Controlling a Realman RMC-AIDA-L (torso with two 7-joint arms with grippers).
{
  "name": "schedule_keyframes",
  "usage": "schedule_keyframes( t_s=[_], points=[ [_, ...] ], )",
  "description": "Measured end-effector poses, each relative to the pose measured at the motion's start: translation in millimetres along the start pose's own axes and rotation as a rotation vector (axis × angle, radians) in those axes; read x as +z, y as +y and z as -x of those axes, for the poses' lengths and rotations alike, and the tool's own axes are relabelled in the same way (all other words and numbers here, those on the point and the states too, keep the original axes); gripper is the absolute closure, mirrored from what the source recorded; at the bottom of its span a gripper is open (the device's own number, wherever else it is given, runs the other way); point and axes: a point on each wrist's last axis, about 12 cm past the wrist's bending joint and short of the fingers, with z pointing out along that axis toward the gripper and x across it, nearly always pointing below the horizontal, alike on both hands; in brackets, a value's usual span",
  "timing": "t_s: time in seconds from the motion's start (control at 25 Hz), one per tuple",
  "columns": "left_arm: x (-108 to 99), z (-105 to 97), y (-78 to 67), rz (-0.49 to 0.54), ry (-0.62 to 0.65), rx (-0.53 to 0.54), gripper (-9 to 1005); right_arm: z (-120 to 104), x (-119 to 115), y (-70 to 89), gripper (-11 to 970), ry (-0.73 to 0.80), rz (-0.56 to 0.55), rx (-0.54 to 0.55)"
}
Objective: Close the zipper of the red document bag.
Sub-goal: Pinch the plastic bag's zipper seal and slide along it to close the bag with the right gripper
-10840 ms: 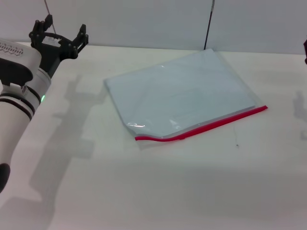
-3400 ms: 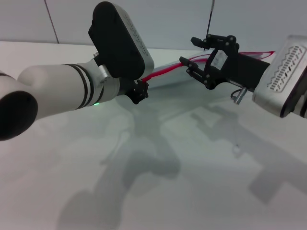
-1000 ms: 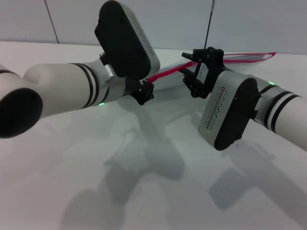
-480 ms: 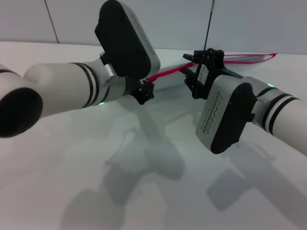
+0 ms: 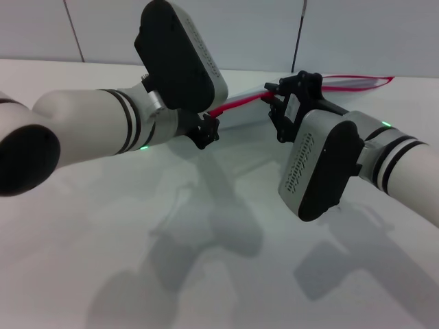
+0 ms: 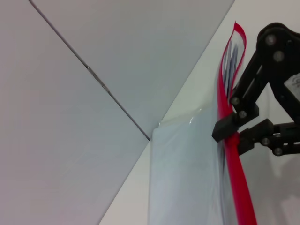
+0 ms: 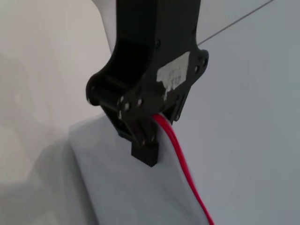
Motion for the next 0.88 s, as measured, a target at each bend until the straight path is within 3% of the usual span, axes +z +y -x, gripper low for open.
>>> schedule_keyframes(
  t_s=[0.08,0.16,0.56,0.88],
  points=[
    [0,0,-0.1,0.000,0.000,0.000,912,1,0,1.8,755,-0.001,0.004,-0.004],
    [0,0,0.1,0.000,0.000,0.000,911,2,0,3.5,843,-0.002,0.008,-0.007],
    [0,-1,0.3,0.000,0.002,0.000,906,8,0,7.1,864,-0.003,0.013,-0.019],
    [0,-2,0.3,0.005,-0.001,-0.004,901,-3,0,2.9,870,0.039,-0.005,0.004]
  ],
)
